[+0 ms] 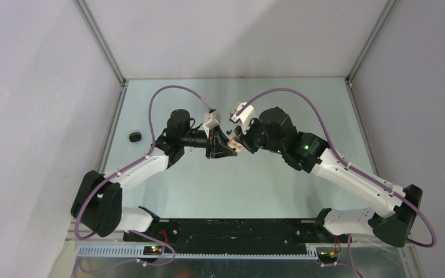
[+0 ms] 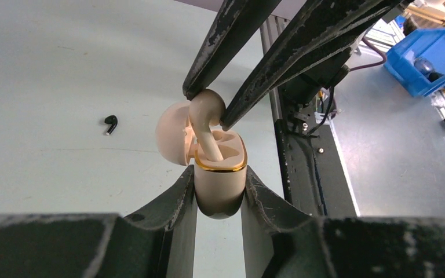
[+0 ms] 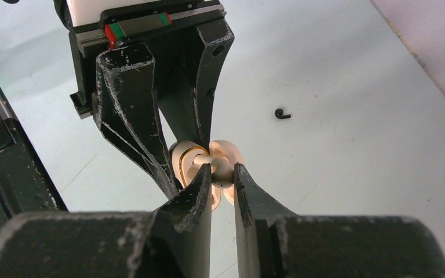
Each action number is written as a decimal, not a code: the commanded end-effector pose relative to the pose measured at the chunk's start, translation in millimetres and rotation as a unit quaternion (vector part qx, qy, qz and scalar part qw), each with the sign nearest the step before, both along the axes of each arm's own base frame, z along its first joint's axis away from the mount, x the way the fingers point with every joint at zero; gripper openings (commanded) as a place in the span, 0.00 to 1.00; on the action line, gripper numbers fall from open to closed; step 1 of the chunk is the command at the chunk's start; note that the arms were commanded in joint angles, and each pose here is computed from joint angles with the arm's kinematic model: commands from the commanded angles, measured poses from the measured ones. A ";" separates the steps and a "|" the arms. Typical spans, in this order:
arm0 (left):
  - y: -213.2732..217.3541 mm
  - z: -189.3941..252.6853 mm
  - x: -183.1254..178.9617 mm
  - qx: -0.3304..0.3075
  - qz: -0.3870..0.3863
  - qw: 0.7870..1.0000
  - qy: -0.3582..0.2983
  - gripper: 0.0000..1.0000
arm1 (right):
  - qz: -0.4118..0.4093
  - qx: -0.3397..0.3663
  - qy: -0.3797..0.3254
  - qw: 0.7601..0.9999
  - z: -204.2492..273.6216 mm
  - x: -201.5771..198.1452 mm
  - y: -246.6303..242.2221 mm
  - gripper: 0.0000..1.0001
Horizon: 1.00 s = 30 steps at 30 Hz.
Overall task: Insert the wireless bluetooth earbuds into the charging case
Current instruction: Place the earbud in the charging case.
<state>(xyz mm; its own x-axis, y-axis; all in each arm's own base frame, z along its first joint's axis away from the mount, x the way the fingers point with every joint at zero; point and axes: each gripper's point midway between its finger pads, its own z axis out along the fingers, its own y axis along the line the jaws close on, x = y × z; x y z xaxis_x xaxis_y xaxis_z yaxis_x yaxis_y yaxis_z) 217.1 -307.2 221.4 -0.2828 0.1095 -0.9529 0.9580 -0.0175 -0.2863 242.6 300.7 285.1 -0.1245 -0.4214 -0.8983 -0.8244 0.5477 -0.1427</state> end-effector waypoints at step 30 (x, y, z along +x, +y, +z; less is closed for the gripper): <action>5.4 15.1 -19.6 -0.043 -0.063 0.994 -0.079 0.00 | -0.014 0.007 -0.082 0.996 23.2 -2.2 8.8 0.08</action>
